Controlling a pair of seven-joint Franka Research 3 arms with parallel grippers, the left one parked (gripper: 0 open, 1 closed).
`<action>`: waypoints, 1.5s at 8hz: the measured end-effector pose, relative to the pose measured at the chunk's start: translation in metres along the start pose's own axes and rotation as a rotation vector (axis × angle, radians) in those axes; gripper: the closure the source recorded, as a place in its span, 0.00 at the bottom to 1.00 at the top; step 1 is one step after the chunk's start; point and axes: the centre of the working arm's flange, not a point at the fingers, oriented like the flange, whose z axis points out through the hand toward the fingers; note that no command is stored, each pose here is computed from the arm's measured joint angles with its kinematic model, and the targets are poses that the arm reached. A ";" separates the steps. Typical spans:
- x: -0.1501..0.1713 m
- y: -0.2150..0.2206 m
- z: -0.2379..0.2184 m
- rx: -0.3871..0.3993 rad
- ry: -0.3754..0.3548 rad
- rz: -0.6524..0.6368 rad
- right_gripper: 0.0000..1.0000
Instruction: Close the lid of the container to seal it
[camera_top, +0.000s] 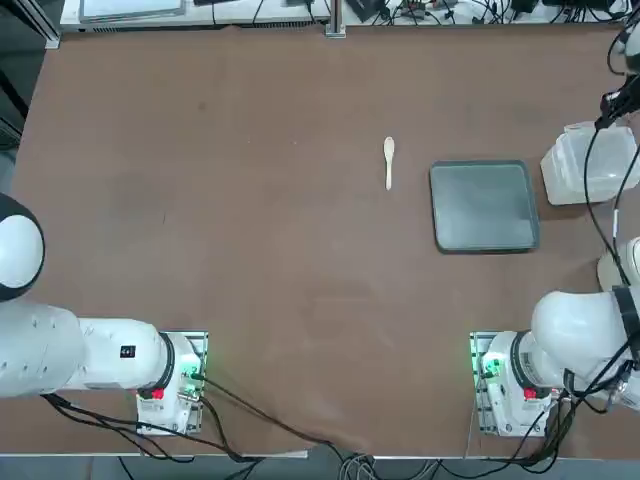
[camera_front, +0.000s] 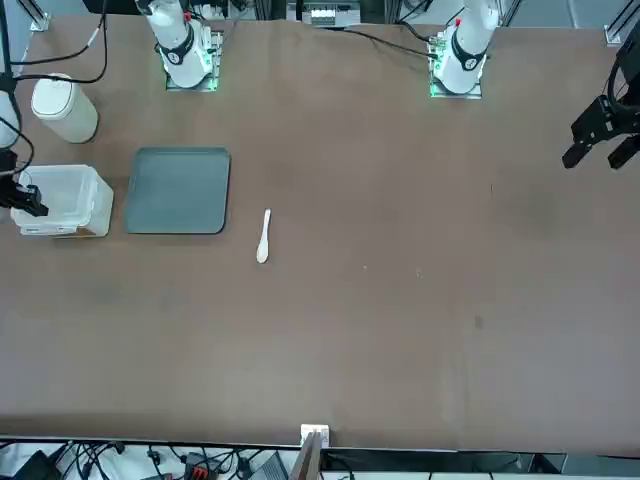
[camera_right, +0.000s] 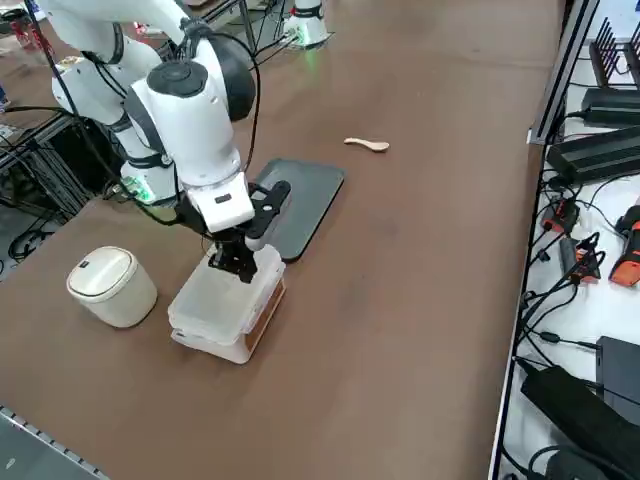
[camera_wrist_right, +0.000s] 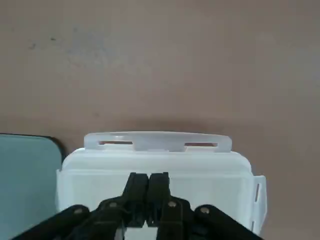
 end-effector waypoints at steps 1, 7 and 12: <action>0.003 0.002 -0.013 0.007 -0.014 0.000 0.98; 0.023 -0.037 -0.114 0.056 -0.078 0.049 0.98; 0.021 -0.122 -0.213 0.052 -0.096 0.133 0.32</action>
